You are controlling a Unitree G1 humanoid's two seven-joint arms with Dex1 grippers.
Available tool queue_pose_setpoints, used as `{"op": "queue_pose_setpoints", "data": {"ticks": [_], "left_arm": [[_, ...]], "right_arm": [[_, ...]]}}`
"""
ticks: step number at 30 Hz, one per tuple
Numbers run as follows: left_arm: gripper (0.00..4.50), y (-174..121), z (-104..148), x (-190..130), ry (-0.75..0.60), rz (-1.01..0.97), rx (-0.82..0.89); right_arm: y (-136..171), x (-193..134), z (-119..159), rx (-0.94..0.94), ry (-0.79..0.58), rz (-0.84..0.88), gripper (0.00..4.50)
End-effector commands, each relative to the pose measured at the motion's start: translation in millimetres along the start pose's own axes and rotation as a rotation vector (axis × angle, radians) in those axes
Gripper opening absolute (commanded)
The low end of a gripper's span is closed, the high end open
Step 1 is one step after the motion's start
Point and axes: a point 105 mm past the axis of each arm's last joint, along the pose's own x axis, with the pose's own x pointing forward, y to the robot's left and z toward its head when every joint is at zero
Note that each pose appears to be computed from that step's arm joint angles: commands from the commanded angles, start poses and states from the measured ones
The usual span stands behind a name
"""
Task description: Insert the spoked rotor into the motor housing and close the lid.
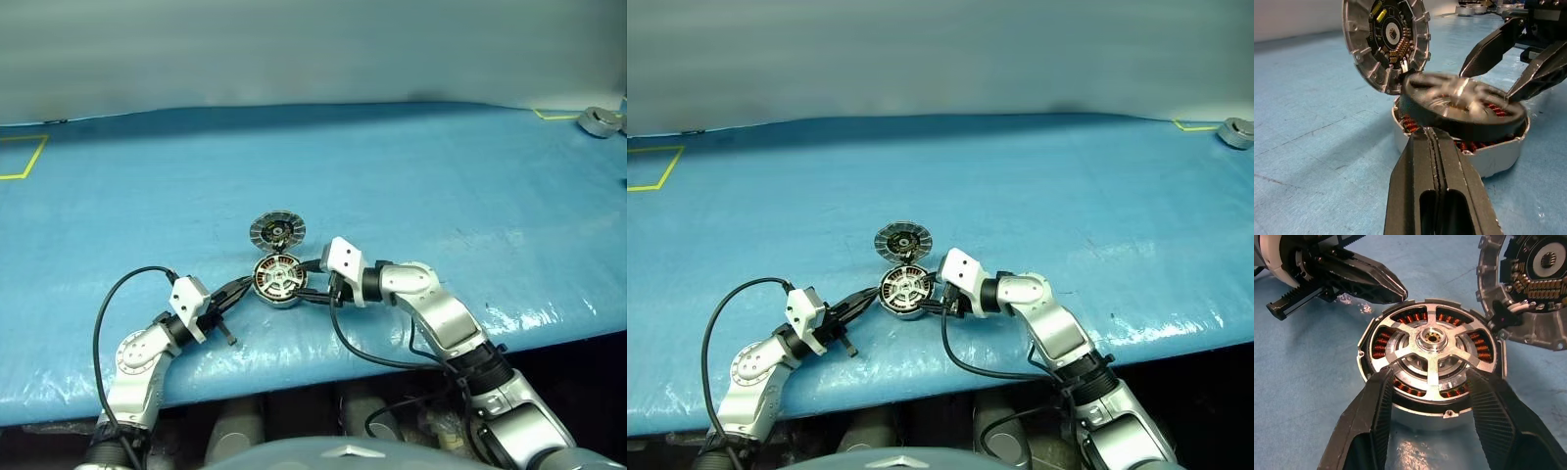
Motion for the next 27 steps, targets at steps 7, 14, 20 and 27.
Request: {"op": "queue_pose_setpoints", "data": {"ticks": [7,14,20,27], "left_arm": [[0.0,2.5,3.1,-0.7,-0.016,0.01,0.019],[0.0,3.2,4.2,-0.9,-0.025,0.019,0.017],[0.0,3.0,4.5,-1.2,-0.028,0.024,0.014],[0.0,1.1,4.3,-1.8,-0.03,0.027,0.008]], "right_arm": [[-2.4,-4.2,30.9,0.035,-0.158,-0.001,2.39],[-4.7,14.4,24.6,0.117,-0.177,-0.022,0.75],[6.6,34.6,16.8,0.153,-0.153,0.018,0.05],[17.1,40.5,-35.7,0.131,0.1,-0.004,0.05]]}}
